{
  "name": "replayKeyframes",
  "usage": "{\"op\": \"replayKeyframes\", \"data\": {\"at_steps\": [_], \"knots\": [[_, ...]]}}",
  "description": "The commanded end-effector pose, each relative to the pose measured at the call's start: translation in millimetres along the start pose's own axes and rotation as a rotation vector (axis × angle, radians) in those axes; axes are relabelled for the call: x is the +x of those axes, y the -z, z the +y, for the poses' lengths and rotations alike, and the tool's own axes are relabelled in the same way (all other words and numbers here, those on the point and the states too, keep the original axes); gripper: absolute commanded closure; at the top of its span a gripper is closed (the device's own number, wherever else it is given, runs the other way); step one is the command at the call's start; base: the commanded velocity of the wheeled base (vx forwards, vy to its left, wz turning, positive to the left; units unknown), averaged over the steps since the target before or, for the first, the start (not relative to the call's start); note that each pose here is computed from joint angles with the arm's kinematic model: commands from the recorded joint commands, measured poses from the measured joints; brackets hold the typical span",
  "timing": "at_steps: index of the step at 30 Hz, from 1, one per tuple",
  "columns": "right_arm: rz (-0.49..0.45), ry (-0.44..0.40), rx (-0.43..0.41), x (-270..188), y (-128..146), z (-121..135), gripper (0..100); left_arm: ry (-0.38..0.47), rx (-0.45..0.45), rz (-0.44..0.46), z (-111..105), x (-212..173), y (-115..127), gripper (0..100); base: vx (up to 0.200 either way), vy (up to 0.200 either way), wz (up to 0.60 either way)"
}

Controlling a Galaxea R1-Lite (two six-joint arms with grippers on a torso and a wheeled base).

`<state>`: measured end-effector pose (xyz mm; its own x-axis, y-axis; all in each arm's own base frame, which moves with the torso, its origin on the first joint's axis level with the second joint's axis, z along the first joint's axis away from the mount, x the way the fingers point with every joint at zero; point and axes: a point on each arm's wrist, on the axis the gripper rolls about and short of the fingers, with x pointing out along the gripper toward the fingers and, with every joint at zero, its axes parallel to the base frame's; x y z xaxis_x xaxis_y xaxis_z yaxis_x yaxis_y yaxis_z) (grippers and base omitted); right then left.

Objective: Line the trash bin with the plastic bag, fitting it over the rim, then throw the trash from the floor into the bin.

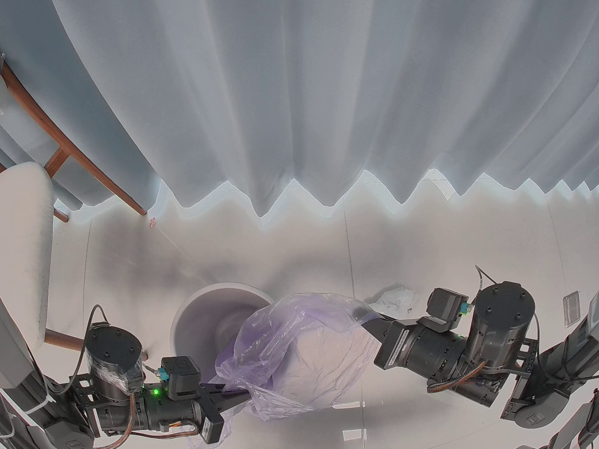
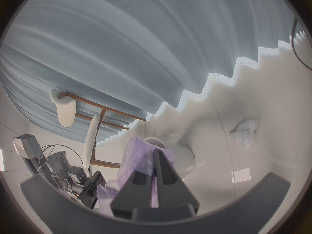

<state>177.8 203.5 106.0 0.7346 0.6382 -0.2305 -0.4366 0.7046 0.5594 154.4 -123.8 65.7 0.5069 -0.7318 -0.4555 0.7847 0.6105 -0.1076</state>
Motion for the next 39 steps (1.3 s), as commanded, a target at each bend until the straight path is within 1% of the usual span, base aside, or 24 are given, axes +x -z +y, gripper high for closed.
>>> {"op": "replayKeyframes", "data": {"at_steps": [1,7,15,22,23,28,31,33,36,39], "knots": [[0.006,0.014,-0.002,1.7,1.5,-3.3,100,-0.001,0.001,-0.002,0.7,2.7,1.8,100,0.000,0.000,0.00],[0.005,0.013,-0.001,2.2,1.4,-3.2,100,-0.001,-0.001,0.002,1.6,6.1,5.7,100,0.000,0.000,0.00],[0.008,0.017,-0.002,2.1,2.0,-4.2,100,-0.005,0.006,-0.034,2.3,7.2,5.9,100,0.000,0.000,0.00],[0.020,0.026,-0.004,5.2,5.7,-6.5,100,-0.012,0.002,-0.015,2.7,8.4,9.5,100,0.000,0.000,0.00],[0.016,0.023,-0.003,6.0,6.3,-6.7,100,-0.019,0.002,-0.015,2.9,8.6,9.5,0,0.000,0.000,0.00],[-0.021,-0.005,-0.001,10.9,8.6,-7.7,100,-0.032,-0.004,-0.037,3.9,10.7,6.2,0,0.000,0.000,0.00],[-0.032,-0.003,-0.014,11.2,11.3,-12.3,100,-0.029,-0.007,-0.045,2.8,10.1,6.0,0,0.000,0.000,0.00],[-0.043,-0.002,-0.015,13.4,11.4,-14.7,100,-0.023,-0.020,-0.044,0.8,11.0,5.9,0,0.000,0.000,0.00],[-0.070,-0.009,-0.016,14.7,8.2,-16.4,100,-0.044,-0.057,-0.054,-1.3,11.8,4.0,0,0.000,0.000,0.00],[-0.077,-0.006,-0.015,14.8,6.9,-18.1,100,-0.046,-0.082,-0.066,-7.0,12.5,1.6,0,0.000,0.000,0.00]]}}
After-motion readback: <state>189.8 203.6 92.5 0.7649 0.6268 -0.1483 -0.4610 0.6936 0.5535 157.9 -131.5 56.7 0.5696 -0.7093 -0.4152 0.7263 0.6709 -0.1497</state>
